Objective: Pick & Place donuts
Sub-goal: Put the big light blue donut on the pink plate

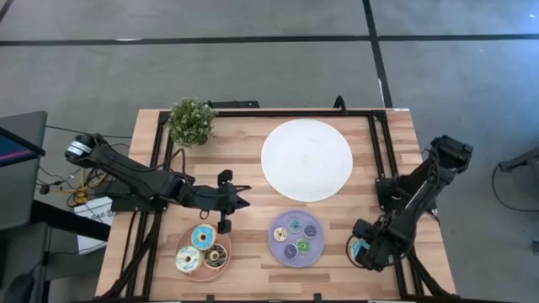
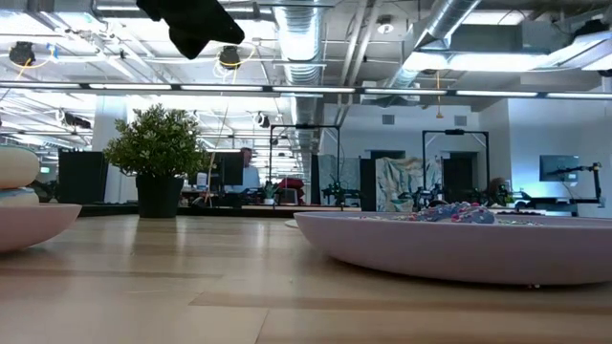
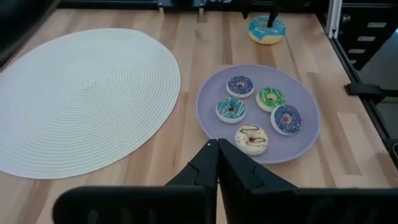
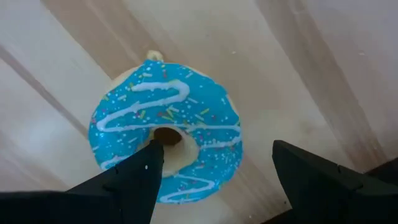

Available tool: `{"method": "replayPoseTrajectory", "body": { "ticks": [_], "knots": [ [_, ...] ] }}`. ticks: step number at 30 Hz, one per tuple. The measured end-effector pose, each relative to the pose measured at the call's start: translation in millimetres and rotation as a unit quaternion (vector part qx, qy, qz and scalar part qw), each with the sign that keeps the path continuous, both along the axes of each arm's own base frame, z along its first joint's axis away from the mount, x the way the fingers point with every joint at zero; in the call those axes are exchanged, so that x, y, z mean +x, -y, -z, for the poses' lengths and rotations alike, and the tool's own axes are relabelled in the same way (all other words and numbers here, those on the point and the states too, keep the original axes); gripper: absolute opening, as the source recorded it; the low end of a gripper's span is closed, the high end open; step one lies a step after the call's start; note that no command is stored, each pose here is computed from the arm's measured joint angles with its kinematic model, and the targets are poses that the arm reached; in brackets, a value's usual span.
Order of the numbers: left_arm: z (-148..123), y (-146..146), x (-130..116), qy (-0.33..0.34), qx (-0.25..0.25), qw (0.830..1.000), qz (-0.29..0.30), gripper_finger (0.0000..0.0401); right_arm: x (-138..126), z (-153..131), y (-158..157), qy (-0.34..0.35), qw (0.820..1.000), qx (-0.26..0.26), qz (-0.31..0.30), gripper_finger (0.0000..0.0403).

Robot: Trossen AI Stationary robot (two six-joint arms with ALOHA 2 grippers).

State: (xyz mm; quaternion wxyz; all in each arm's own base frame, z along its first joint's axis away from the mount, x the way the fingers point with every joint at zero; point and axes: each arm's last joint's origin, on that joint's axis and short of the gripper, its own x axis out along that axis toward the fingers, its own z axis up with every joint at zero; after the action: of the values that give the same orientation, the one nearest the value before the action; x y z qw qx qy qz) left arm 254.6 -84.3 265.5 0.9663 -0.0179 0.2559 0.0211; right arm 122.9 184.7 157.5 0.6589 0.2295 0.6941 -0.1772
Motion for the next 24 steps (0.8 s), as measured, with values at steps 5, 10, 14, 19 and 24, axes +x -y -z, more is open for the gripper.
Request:
{"method": "replayPoseTrajectory", "body": {
  "ticks": [5,10,14,19,24],
  "knots": [
    [0.0,0.0,0.0,0.000,-0.001,1.000,0.000,0.0000,3.2,7.9,-5.1,-0.001,1.000,0.003,-0.012,0.0282],
    [0.3,0.4,-0.2,-0.002,-0.004,1.000,0.004,0.0000,4.9,10.3,-6.9,0.000,1.000,0.006,-0.008,0.0255],
    [0.8,0.3,-0.5,-0.005,-0.003,1.000,0.004,0.0000,4.8,8.6,-6.8,0.003,1.000,0.010,0.001,0.0221],
    [0.8,0.8,-0.6,-0.005,-0.008,1.000,0.003,0.0000,4.4,4.3,-6.0,0.009,1.000,0.017,0.006,0.0175],
    [0.9,0.9,-0.8,-0.007,-0.009,1.000,0.005,0.0000,4.0,3.3,-5.4,0.008,1.000,0.017,0.016,0.0139]
  ]
}}
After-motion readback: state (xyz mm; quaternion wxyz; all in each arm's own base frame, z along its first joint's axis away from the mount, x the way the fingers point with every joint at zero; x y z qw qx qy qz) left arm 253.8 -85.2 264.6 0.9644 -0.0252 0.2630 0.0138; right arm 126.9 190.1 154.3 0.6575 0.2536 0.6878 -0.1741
